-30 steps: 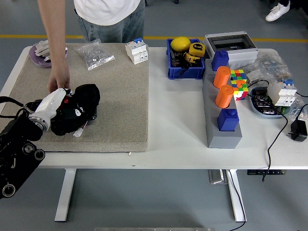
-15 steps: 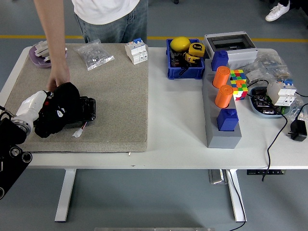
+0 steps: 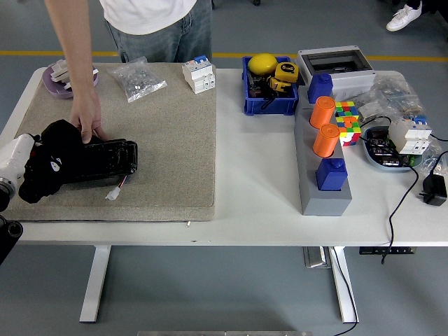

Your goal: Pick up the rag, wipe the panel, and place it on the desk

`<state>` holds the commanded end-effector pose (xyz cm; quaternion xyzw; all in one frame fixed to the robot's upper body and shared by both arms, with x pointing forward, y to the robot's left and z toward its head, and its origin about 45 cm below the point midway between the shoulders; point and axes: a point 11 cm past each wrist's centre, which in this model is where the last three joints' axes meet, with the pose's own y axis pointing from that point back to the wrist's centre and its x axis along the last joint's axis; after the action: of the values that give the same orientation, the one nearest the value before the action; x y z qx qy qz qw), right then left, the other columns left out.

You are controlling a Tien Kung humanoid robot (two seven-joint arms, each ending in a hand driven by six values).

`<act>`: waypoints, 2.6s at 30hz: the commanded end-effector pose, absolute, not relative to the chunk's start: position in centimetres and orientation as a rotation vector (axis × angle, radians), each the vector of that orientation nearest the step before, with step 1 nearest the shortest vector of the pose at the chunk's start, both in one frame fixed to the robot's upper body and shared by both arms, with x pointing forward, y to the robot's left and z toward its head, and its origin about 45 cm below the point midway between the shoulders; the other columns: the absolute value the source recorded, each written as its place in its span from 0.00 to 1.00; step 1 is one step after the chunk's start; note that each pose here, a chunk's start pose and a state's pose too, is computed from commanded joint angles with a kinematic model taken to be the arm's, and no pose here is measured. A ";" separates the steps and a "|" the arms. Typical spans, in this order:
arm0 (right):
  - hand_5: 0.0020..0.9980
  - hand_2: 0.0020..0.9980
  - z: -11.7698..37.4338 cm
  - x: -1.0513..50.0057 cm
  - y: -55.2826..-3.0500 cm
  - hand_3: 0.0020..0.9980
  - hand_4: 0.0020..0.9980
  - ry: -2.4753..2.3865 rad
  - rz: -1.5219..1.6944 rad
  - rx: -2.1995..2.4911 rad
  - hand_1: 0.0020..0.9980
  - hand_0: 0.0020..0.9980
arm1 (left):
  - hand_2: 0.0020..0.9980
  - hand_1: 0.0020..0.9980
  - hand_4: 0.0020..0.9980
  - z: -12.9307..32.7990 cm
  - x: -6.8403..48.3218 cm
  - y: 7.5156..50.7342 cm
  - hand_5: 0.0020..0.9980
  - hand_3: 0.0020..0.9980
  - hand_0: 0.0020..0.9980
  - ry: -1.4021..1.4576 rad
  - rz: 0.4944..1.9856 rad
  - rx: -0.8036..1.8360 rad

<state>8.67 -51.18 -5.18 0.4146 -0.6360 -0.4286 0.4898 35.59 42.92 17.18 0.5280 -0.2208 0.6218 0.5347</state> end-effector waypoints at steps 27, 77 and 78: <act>0.49 0.70 -5.2 8.8 -51.1 0.68 1.00 -1.546 -1.044 1.012 0.64 0.70 | 0.51 0.10 0.36 18.0 35.1 44.5 0.00 0.53 0.18 -0.550 1.512 1.312; 0.50 0.70 -5.1 9.0 -51.1 0.68 1.00 -1.543 -1.049 1.019 0.64 0.70 | 0.52 0.11 0.38 17.7 38.1 30.3 0.00 0.53 0.18 -0.718 1.223 1.186; 0.50 0.70 -5.1 9.0 -51.1 0.68 1.00 -1.543 -1.050 1.019 0.64 0.70 | 0.52 0.10 0.38 17.6 38.0 30.5 0.00 0.53 0.18 -0.717 1.225 1.189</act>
<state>8.98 -51.06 -5.13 0.4189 -0.6340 -0.4315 0.4861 38.02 30.46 17.63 0.5133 -0.3096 0.5287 0.6010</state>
